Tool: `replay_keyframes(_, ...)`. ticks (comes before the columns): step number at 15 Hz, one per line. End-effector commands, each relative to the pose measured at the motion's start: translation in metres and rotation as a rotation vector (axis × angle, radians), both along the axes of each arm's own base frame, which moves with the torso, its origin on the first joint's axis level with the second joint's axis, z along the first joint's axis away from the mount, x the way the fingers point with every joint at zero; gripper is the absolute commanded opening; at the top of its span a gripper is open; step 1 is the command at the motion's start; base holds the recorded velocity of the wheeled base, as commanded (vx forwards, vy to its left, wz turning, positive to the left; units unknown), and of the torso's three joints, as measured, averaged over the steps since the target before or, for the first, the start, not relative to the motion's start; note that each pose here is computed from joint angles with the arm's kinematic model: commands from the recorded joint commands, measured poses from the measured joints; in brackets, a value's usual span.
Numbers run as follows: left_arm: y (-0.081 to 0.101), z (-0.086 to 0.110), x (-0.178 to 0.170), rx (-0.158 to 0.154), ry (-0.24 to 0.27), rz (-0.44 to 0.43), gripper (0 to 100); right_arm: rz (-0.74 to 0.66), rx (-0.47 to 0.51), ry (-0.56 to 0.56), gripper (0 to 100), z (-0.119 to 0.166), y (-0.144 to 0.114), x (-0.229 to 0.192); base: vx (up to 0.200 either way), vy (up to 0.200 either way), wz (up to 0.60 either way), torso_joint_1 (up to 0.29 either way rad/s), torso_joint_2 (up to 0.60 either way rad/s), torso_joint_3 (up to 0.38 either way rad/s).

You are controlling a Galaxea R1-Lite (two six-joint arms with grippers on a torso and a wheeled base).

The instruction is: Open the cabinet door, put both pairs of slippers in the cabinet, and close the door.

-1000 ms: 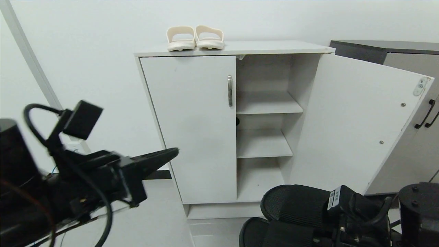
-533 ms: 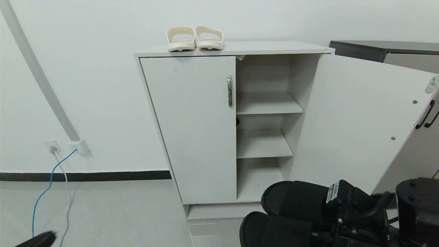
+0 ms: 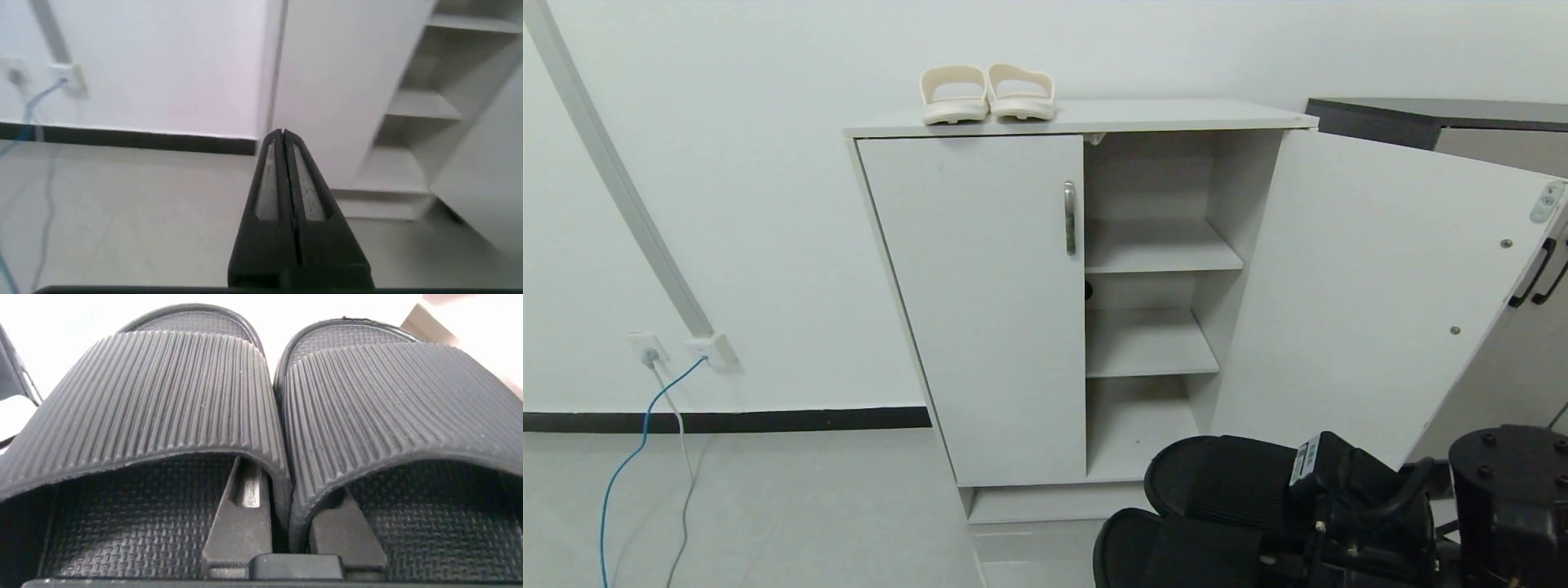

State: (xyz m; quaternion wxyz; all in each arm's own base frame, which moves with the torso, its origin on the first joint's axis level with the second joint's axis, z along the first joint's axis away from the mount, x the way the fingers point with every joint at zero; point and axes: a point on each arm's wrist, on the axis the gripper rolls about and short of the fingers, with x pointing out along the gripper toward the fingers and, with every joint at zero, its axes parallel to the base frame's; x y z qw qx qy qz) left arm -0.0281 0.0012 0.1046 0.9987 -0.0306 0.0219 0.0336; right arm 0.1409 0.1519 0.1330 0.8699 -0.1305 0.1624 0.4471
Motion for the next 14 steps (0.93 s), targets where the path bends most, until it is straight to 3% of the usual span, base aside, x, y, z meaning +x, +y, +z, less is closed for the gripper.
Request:
replay_keyframes(1, 0.000, -0.022, 0.001, 0.015, -0.028, 0.004, 0, 0.001, -0.008, 0.008, 0, -0.002, 0.001, 0.001, 0.000, 0.000, 0.00, 0.000, 0.00, 0.000)
replay_keyframes(6, -0.001, -0.029, 0.005, 0.074, -0.045, -0.038, 0, 0.000, -0.020, 0.021, 0, -0.007, 0.009, 0.008, 0.000, 0.000, 0.00, 0.000, 0.00, 0.000)
replay_keyframes(9, -0.001, -0.029, 0.005, 0.073, -0.046, -0.040, 0, -0.047, 0.000, 0.031, 0, -0.008, 0.022, 0.020, 0.000, 0.000, 0.00, 0.000, 0.00, 0.000)
replay_keyframes(14, -0.001, -0.029, 0.005, 0.074, -0.046, -0.040, 0, -0.329, 0.122, 0.055, 0, -0.021, 0.072, 0.032, 0.000, 0.000, 0.00, 0.000, 0.00, 0.000)
